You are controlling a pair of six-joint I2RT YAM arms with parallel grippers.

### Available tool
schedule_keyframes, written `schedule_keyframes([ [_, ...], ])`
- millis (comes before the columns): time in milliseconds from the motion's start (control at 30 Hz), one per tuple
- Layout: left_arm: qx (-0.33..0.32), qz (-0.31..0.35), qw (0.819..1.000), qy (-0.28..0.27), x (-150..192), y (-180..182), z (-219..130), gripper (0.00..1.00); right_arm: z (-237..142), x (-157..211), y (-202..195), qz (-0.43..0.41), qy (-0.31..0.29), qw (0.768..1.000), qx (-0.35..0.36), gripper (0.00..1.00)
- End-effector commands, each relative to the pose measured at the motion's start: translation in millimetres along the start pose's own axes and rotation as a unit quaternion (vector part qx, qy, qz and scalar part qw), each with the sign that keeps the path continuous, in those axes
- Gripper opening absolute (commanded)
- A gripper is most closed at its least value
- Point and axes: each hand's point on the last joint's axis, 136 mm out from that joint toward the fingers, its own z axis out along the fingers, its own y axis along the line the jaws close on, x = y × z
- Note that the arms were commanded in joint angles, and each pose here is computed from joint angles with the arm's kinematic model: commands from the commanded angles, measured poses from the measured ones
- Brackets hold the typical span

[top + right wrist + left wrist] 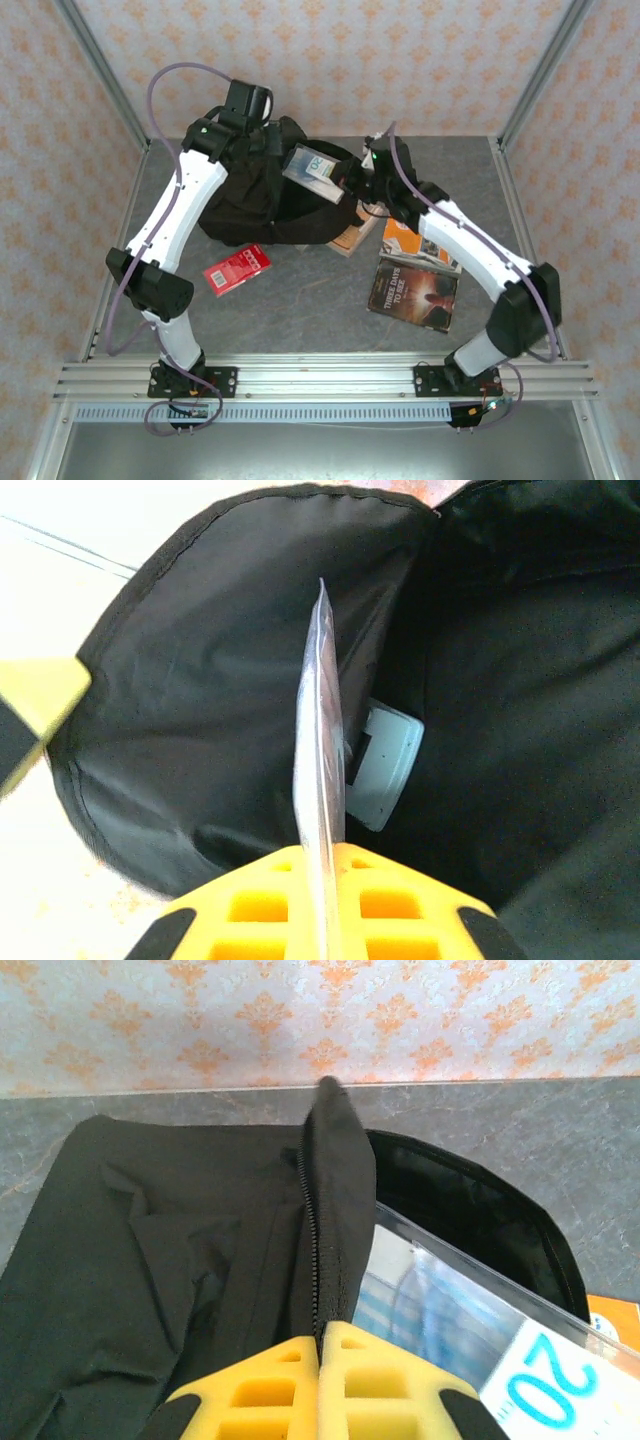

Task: Pack the student bag
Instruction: Place the personal item in the student bag.

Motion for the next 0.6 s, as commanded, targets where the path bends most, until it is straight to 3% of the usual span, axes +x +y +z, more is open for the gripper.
schedule_keyframes([
  [0, 0.023, -0.012, 0.999, -0.041, -18, -2, -25, 0.00, 5, 14, 1, 0.054, 0.070, 0.996, 0.024, 0.00],
  [333, 0.021, -0.010, 0.999, -0.048, -19, 0, -30, 0.00, -24, 21, -13, 0.031, 0.057, 0.996, 0.057, 0.00],
  [500, 0.038, -0.012, 0.998, -0.050, -22, -6, -33, 0.00, -1, 30, -19, 0.049, 0.087, 0.994, 0.051, 0.00],
  [567, 0.045, -0.012, 0.998, -0.051, -23, -9, -34, 0.00, 18, 31, -8, 0.065, 0.103, 0.993, 0.005, 0.00],
])
